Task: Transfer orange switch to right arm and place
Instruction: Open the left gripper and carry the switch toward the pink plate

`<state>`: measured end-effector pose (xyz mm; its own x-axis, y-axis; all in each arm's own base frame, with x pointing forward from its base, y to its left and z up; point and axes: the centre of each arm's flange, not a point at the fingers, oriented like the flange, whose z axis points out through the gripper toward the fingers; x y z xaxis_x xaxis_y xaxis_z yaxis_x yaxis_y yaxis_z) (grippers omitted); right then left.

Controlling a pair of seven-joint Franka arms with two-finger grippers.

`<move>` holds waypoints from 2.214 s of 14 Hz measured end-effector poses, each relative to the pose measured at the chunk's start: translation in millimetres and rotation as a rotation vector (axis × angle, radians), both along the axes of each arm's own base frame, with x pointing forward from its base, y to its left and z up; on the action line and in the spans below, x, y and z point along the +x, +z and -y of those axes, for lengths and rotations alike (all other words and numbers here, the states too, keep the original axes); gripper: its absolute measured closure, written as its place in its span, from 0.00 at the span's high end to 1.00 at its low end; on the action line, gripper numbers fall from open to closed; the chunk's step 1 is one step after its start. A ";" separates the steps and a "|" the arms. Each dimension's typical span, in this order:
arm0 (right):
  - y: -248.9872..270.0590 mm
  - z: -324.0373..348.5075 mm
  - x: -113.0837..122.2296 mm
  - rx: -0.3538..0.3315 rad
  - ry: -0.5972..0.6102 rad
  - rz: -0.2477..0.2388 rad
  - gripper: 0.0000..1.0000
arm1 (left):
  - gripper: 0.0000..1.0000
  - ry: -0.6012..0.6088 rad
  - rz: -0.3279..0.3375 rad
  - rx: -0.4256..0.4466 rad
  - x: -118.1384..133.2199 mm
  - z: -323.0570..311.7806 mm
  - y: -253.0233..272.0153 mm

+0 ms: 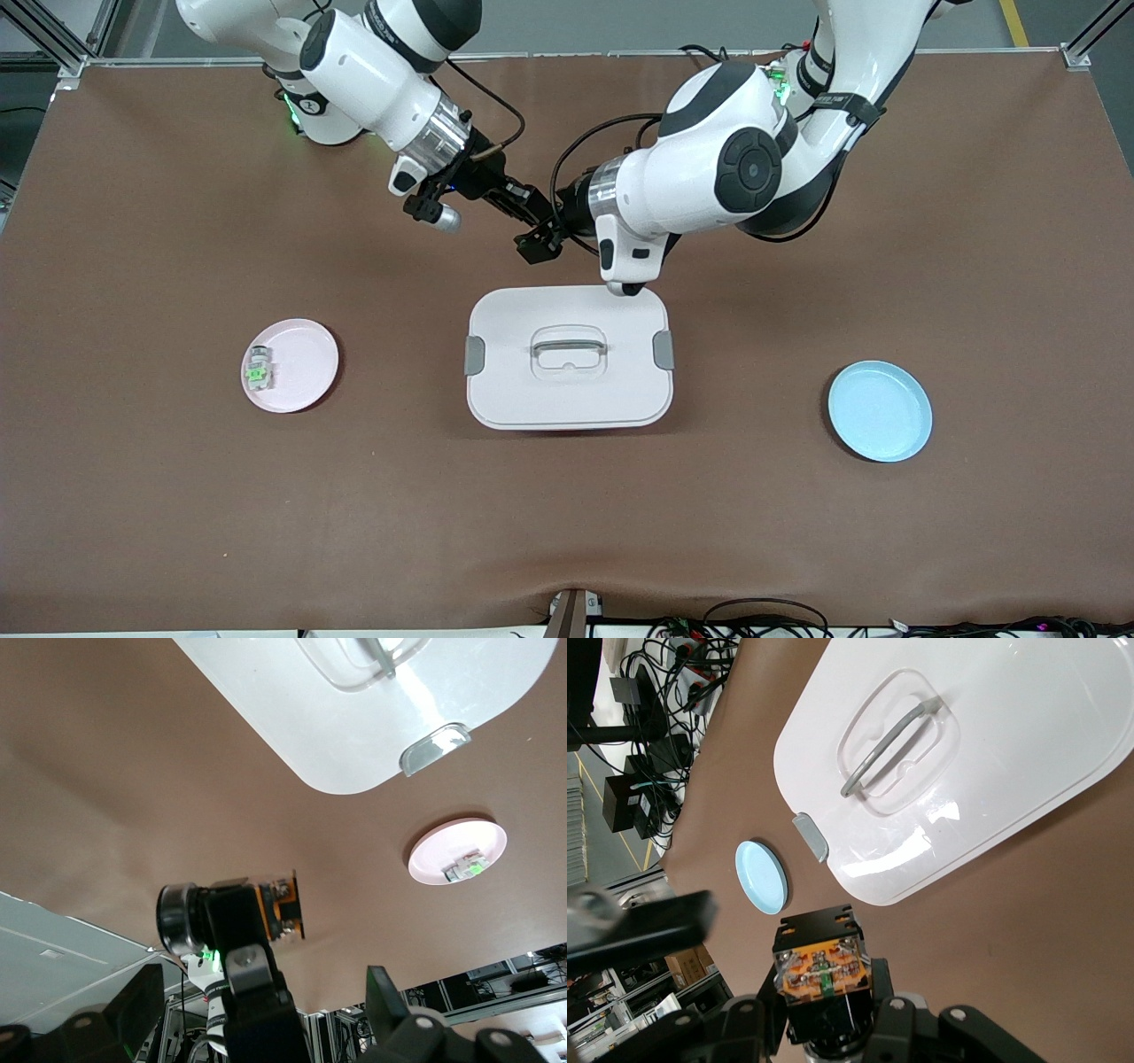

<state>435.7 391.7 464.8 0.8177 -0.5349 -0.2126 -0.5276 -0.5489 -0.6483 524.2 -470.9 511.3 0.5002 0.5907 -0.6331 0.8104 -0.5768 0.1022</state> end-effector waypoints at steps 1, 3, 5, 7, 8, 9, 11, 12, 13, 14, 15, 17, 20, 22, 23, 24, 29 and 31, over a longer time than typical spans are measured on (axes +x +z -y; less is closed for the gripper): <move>-0.2 -0.1 0.0 0.000 0.000 -0.001 0.41 | 1.00 0.005 0.007 -0.004 1.9 -1.9 4.5; -0.6 0.2 0.0 -0.002 0.003 -0.004 0.41 | 1.00 0.022 0.028 -0.007 7.5 -10.6 15.0; -3.8 1.0 -0.5 -0.011 0.023 -0.031 0.41 | 1.00 0.047 0.060 0.004 16.1 -26.2 26.5; -4.1 7.0 2.4 -0.036 0.055 -0.043 0.41 | 1.00 0.068 0.116 0.036 24.5 -43.6 38.6; -2.7 11.5 4.1 -0.074 0.091 -0.039 0.41 | 1.00 0.075 0.148 0.059 27.6 -51.3 44.1; -0.4 16.9 5.7 -0.127 0.136 -0.033 0.41 | 1.00 0.082 0.180 0.084 31.6 -59.8 48.7; 8.8 28.5 9.4 -0.238 0.245 -0.028 0.41 | 1.00 0.092 0.251 0.144 42.3 -79.7 54.6; 14.7 36.0 12.1 -0.287 0.315 -0.023 0.41 | 1.00 0.084 0.295 0.175 48.1 -90.9 57.4; 20.4 45.5 16.1 -0.325 0.397 -0.014 0.41 | 1.00 0.059 0.334 0.201 52.8 -102.0 59.9; 24.7 57.8 21.9 -0.350 0.482 0.000 0.41 | 1.00 0.019 0.363 0.227 57.0 -114.3 60.6; 26.8 74.2 29.5 -0.367 0.568 0.016 0.41 | 1.00 -0.030 0.387 0.257 62.1 -129.4 59.6; 25.2 118.6 47.9 -0.385 0.719 0.053 0.41 | 1.00 -0.131 0.425 0.324 76.2 -166.4 53.5; 16.0 188.3 69.5 -0.486 0.941 0.114 0.41 | 1.00 -0.306 0.475 0.410 95.4 -223.1 44.9; 13.4 214.8 77.5 -0.601 1.090 0.163 0.41 | 1.00 -0.415 0.498 0.429 105.6 -257.9 41.9; 12.8 222.8 79.9 -0.632 1.151 0.184 0.41 | 1.00 -0.457 0.504 0.433 109.9 -275.5 41.3; 11.9 232.3 82.6 -0.645 1.213 0.208 0.41 | 1.00 -0.493 0.509 0.439 113.4 -292.9 41.3; -3.1 290.9 102.8 -0.687 1.521 0.332 0.41 | 1.00 -0.638 0.524 0.518 114.4 -333.5 51.3; -18.2 303.5 112.5 -0.716 1.629 0.366 0.41 | 1.00 -0.694 0.552 0.537 105.1 -336.0 71.6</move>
